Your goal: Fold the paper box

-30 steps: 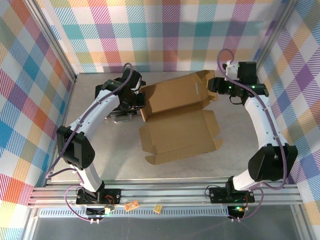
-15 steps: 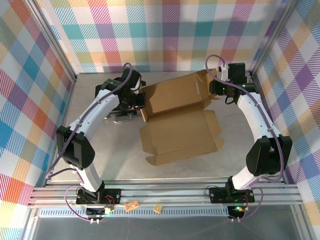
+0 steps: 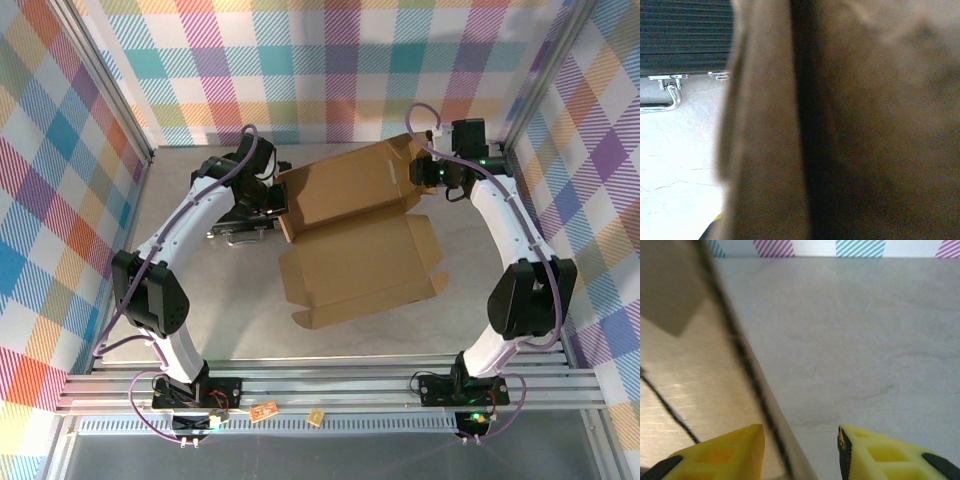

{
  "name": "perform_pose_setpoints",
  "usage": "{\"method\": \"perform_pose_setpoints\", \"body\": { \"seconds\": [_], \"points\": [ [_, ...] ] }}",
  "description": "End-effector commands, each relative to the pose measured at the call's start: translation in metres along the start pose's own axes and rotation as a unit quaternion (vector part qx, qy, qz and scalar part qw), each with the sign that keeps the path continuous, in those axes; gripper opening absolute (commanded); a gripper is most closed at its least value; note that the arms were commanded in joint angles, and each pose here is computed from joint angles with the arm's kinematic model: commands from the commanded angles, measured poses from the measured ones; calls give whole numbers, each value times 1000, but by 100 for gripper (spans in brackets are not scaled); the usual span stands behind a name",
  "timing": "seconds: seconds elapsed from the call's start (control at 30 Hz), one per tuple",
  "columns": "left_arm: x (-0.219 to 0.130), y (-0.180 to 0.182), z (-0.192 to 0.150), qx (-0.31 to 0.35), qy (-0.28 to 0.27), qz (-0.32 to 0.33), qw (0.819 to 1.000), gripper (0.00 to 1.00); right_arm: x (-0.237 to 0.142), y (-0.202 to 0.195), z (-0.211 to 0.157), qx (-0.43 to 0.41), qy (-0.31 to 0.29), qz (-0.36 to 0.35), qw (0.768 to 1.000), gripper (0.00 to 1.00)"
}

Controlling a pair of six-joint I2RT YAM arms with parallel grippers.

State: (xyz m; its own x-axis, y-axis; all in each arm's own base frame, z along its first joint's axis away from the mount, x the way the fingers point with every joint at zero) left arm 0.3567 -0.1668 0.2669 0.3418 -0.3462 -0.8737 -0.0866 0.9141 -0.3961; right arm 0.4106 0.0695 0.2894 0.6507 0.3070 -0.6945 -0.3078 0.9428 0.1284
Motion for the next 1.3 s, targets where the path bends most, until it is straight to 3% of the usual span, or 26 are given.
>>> {"method": "perform_pose_setpoints", "body": {
  "seconds": [0.0,0.13,0.17,0.4,0.53,0.7,0.83,1.0,1.13,1.27],
  "points": [
    [-5,-4,8,-7,-3,-27,1000,0,-6,6,10,-13,-4,-10,1000,35],
    [1,0,8,-30,4,-38,999,0,-20,15,20,-35,-21,-74,996,3],
    [2,1,8,-36,3,-41,999,0,-28,20,24,-42,-32,-95,994,0],
    [21,3,7,-95,5,-55,994,0,-73,63,41,-105,-72,-247,961,0],
    [28,0,9,-125,-5,-66,990,0,-74,87,47,-178,-67,-339,921,0],
    [37,-8,9,-142,-5,-85,986,0,-74,131,59,-255,-103,-379,884,0],
    [43,-10,9,-156,-13,-109,982,0,-70,166,66,-304,-126,-373,867,0],
    [44,-10,6,-154,-20,-132,979,0,-66,183,66,-320,-125,-360,867,0],
    [43,-9,7,-143,-17,-168,975,0,-83,184,67,-297,-129,-298,898,18],
    [48,-8,5,-116,-17,-220,968,0,-106,189,65,-284,-115,-153,940,40]
  ]
}}
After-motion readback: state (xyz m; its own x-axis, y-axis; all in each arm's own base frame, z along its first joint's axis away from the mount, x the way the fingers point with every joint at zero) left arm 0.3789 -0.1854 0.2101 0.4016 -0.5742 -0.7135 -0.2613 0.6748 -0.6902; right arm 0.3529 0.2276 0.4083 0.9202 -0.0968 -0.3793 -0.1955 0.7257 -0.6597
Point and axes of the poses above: each hand's point on the last joint's axis, 136 mm out from that joint toward the fingers, its own x axis out along the fingers, its own y axis along the line the jaws close on, z = x × y, the point moved 7 cm from there along -x, back along the fingers, and after that the axes turned 4 degrees about -x, right-handed, at the moved point
